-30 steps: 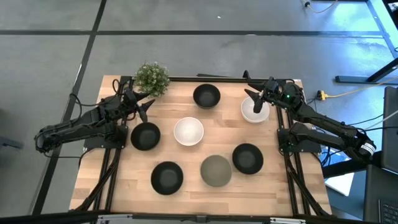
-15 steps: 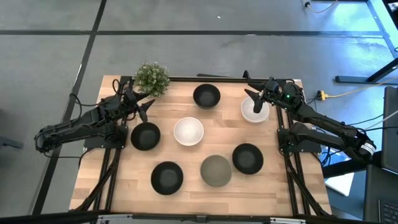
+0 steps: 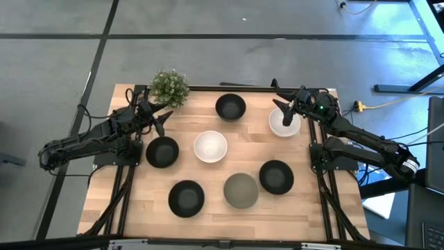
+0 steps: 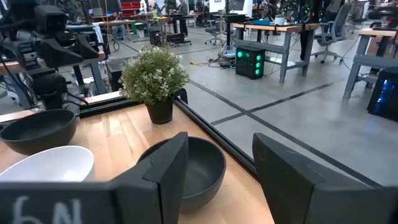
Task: Nest bowls inside each other
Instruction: Stack the right white bowl on the white bowl
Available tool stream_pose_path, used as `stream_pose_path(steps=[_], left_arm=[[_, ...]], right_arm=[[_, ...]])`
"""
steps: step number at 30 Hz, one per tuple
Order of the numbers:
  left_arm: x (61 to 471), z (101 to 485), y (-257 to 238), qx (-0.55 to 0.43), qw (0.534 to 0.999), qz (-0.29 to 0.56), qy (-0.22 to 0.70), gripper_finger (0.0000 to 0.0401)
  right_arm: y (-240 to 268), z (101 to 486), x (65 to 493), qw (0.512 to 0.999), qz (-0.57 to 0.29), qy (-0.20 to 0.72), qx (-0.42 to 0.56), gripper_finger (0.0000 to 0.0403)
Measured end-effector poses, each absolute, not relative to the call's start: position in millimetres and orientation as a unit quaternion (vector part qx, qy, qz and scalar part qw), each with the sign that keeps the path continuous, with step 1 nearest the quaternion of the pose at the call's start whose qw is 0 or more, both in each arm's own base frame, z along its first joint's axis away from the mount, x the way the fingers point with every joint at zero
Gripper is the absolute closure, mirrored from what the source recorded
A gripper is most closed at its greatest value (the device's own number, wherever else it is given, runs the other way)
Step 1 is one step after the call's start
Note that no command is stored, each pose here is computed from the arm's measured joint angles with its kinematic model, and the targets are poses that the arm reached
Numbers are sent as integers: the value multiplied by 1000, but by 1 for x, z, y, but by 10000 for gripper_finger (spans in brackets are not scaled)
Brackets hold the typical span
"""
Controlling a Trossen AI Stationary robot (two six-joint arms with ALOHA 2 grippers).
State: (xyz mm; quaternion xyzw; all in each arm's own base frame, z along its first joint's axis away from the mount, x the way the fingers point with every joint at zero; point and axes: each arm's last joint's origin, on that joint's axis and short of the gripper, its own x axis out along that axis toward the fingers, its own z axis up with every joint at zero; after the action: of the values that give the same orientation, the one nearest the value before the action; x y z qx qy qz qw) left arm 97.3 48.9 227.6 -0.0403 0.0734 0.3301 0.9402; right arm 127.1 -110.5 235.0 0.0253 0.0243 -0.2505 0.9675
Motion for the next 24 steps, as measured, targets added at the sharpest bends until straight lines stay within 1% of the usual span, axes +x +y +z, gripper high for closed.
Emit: stream_pose_path(steps=[3, 6, 11, 16, 19, 22, 24], left_arm=[[97, 227, 49, -40, 940, 330, 74, 207], [97, 228, 49, -40, 940, 330, 74, 207], [97, 228, 49, -40, 940, 330, 74, 207], [97, 227, 49, -40, 940, 330, 74, 207], [97, 228, 49, -40, 940, 330, 74, 207], [97, 227, 49, -40, 940, 330, 74, 207], [97, 228, 49, -40, 940, 330, 74, 207]], right_arm=[[-111, 235, 127, 967, -254, 25, 25, 219], [-111, 235, 127, 967, -253, 25, 24, 204], [-111, 235, 127, 967, -253, 25, 27, 147], [-110, 235, 127, 967, -245, 15, 66, 100], [-108, 236, 125, 968, -240, 12, 76, 88], [-105, 238, 123, 970, -236, 14, 64, 86], [-104, 241, 122, 968, -237, 40, 69, 85]])
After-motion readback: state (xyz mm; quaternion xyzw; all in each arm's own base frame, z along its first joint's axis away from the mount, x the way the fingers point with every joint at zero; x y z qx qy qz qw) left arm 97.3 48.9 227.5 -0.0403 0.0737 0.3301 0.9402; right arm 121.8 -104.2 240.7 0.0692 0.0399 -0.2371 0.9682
